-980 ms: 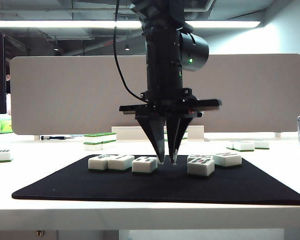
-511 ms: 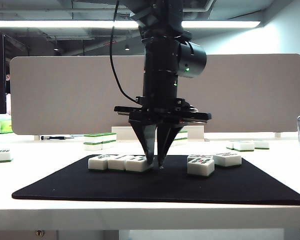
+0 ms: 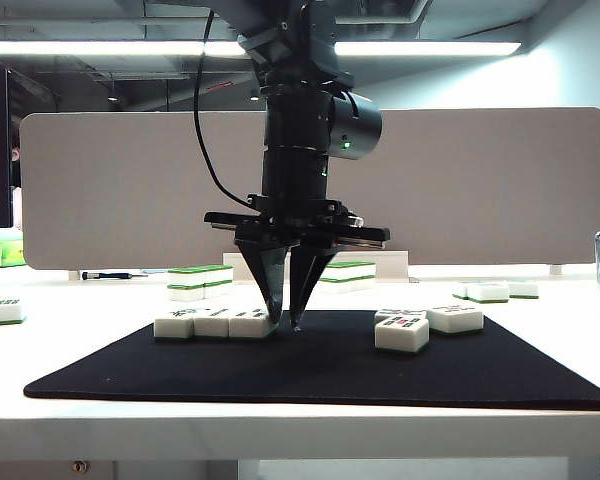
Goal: Align six mahjong tiles in a row on the table.
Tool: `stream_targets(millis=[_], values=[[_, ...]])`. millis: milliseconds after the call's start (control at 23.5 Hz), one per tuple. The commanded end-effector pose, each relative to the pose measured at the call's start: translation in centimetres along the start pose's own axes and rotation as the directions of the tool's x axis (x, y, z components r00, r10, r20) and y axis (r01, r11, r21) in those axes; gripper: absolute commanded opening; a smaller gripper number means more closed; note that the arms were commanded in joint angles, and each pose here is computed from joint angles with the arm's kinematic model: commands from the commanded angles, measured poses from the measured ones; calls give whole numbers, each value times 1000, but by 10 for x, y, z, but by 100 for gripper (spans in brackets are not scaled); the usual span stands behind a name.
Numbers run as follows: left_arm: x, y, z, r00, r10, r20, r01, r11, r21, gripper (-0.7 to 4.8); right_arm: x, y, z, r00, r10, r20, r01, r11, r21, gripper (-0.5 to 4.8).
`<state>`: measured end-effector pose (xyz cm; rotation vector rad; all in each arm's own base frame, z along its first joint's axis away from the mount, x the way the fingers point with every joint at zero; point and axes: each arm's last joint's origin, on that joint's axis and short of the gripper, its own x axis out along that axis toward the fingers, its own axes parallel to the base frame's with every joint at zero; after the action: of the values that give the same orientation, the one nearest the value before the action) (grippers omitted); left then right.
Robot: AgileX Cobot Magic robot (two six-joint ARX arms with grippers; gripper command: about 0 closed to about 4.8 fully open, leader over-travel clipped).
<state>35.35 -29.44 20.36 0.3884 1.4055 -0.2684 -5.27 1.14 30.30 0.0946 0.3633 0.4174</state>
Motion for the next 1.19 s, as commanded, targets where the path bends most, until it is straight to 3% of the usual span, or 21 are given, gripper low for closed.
stream_targets(millis=[43,383,469,596,724,767,895,980,1193], values=[[-2,3,4,999,-3,37,4,1000,-31,88,-3,1,0,1000,1,25,0,1000,-14,-1],[-2,11,6,999,17,40,-15,999,-49,88,-3,1,0,1000,1,25,0,1000,-14,-1],[-8,9,6,998,-56,27,57,998,-35,89,-3,1,0,1000,0,25,0,1000,-14,-1],[-32,-5,8,980,-190,50,190,982,12,95,-3,1,0,1000,0,25,0,1000,-14,-1],[-37,-27,2,972,-229,51,226,972,63,288,-3,1,0,1000,0,25,0,1000,-14,-1],[-38,-35,0,972,-231,51,227,971,80,302,-3,1,0,1000,0,25,0,1000,-14,-1],[-42,-59,-2,961,-254,108,239,962,134,306,-3,1,0,1000,0,25,0,1000,-14,-1],[-39,-72,-4,970,-194,144,171,973,157,305,-3,1,0,1000,0,25,0,1000,-14,-1],[-24,-82,-6,983,-131,132,108,980,170,304,-3,1,0,1000,0,25,0,1000,-14,-1]])
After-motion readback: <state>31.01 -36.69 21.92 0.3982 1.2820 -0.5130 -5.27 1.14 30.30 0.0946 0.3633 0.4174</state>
